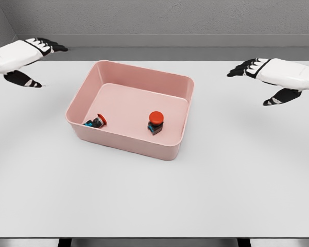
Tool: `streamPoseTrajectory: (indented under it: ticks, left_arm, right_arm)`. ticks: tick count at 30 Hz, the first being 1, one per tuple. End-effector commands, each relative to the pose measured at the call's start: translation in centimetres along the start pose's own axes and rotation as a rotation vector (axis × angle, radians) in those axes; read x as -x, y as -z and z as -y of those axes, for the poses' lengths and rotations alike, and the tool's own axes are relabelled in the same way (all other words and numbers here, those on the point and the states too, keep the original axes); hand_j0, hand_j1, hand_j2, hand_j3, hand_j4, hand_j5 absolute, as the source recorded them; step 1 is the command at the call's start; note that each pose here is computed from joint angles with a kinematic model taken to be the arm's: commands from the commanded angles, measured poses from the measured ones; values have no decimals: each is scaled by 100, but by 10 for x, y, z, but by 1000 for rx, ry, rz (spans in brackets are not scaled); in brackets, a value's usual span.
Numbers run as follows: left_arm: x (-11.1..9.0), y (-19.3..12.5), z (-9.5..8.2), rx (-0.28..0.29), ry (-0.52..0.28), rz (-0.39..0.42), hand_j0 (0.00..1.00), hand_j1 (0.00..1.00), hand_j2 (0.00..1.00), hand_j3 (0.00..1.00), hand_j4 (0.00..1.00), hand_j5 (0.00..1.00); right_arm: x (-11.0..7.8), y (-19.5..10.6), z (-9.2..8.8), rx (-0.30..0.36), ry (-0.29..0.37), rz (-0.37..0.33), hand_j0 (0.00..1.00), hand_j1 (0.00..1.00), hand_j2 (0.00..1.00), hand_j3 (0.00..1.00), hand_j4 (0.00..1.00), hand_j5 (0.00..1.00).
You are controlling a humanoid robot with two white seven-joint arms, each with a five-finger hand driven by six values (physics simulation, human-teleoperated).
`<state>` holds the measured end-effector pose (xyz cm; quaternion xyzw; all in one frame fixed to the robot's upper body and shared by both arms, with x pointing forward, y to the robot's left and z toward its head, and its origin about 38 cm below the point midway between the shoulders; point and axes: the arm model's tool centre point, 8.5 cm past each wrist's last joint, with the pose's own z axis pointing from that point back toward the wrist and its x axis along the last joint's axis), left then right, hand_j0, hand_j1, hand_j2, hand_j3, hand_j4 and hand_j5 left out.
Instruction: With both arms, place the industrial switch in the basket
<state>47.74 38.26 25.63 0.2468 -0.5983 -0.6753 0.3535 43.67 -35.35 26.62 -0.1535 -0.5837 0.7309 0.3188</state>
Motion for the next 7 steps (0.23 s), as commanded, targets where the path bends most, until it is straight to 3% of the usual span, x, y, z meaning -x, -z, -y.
streamPoseTrajectory:
  ticks: [1,6,7]
  left_arm:
    - [8,-10,-4,-5,-3,-28,100,100,100,100,100,100]
    - [7,-8,-2,3,4,-24,100,100,100,100,100,100]
    - [7,-10,10,22,-11,-29,100,100,100,100,100,100]
  right_arm:
    - [1,-1,1,6,6,-3,100,100,100,100,100,100]
    - [1,-1,-1,5,8,-3,100,100,100,100,100,100]
    - [0,0,-1,5,9,-1,100,100,100,100,100,100]
